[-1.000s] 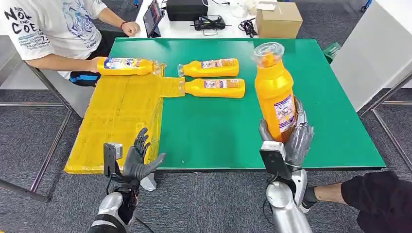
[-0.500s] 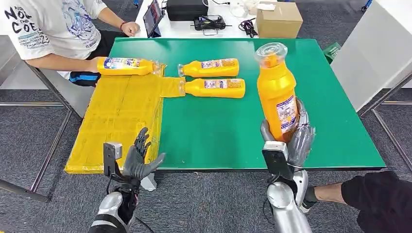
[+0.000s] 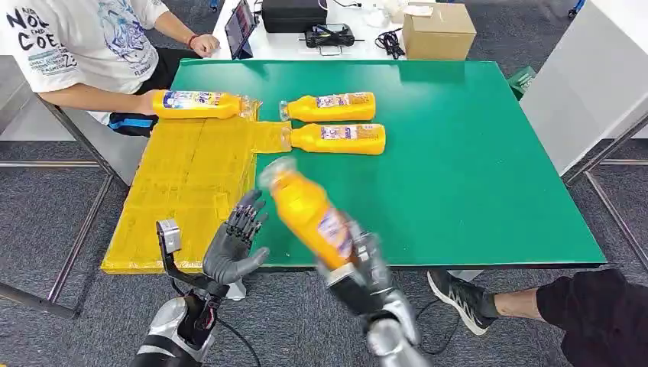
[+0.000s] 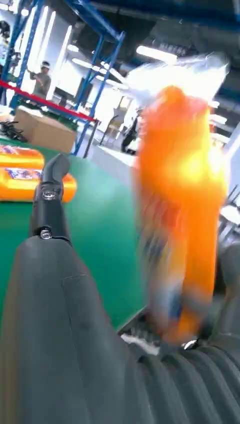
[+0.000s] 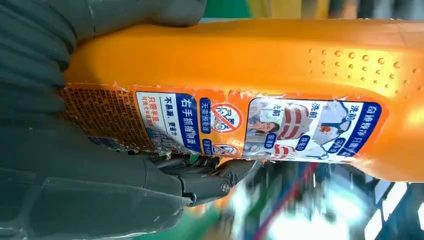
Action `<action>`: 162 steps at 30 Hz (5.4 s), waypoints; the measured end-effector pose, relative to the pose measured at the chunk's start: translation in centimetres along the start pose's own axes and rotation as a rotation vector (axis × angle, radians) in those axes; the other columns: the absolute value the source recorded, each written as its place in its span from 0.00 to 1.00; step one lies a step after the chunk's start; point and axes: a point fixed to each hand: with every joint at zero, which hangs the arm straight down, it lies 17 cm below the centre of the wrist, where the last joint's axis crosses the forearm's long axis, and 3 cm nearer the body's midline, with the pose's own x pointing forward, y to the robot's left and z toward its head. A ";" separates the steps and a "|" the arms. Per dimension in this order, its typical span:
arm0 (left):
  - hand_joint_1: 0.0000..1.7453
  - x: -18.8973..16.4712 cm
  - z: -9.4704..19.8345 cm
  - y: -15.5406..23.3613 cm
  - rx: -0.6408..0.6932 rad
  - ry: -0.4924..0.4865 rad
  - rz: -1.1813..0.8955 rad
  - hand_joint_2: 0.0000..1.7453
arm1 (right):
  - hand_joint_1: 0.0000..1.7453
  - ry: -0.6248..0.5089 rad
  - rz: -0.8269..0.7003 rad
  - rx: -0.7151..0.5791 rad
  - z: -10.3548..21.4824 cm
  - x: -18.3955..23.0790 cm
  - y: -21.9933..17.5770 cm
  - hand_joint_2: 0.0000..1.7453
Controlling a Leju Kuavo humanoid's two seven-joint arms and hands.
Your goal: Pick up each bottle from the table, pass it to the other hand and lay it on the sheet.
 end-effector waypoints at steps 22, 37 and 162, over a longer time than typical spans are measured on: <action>0.00 -1.2 0.8 -0.5 -0.031 0.050 -0.031 1.00 | 1.00 0.012 -0.084 0.212 0.8 1.2 8.8 1.00; 0.00 -1.2 1.1 -1.1 -0.061 0.049 -0.040 1.00 | 1.00 0.011 -0.079 0.200 -0.1 1.2 8.3 1.00; 1.00 0.9 2.0 27.7 -0.183 0.702 -1.699 1.00 | 0.00 -0.341 -0.372 -0.105 -5.0 15.4 -4.1 0.00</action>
